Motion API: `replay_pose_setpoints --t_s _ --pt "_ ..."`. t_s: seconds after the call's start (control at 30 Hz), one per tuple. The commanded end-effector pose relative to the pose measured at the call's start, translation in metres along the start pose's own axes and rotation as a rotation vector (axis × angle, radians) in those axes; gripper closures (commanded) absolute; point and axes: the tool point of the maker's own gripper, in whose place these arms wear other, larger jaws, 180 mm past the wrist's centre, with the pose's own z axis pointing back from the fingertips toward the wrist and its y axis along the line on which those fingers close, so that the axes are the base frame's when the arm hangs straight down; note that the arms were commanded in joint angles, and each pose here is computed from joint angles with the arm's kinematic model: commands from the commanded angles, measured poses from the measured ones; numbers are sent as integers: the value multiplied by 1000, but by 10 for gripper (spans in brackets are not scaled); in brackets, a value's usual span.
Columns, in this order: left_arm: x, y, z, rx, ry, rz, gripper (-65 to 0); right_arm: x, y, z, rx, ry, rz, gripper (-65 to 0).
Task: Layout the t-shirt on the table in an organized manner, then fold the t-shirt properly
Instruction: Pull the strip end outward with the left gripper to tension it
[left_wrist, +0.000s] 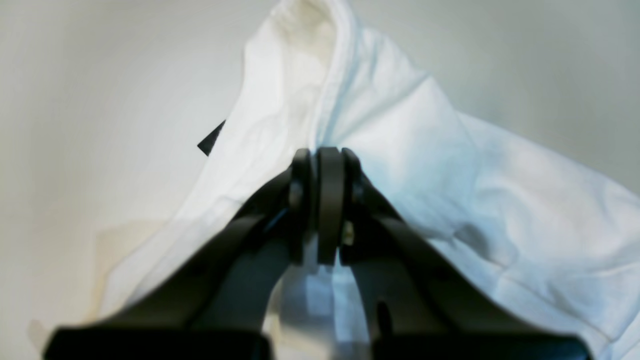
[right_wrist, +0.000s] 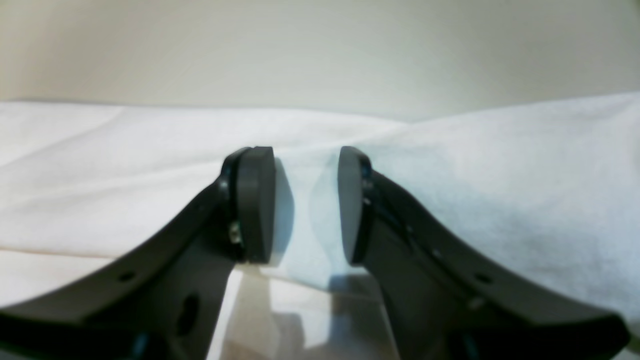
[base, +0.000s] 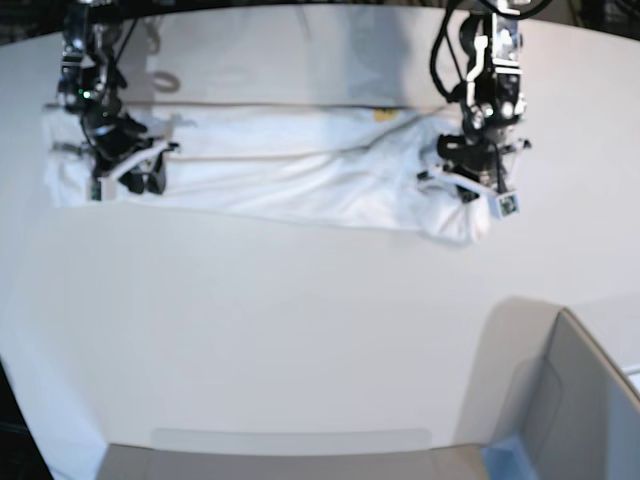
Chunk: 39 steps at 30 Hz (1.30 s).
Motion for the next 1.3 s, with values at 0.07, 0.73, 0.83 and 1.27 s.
replay_pose_setpoints --t_s 0.07,0.73,0.83,1.27 --pt "25 23 3 56 -91 34 -30 9 -3 2 -1 -23 10 -222" --pt "63 37 34 77 -218 72 -128 10 -2 3 -1 -26 13 -222" --pt "81 29 47 53 -276 69 -167 10 -2 3 -1 -26 13 -222" --pt "70 -34 36 -109 -196 -65 -222 8 -3 4 -3 -20 12 -222"
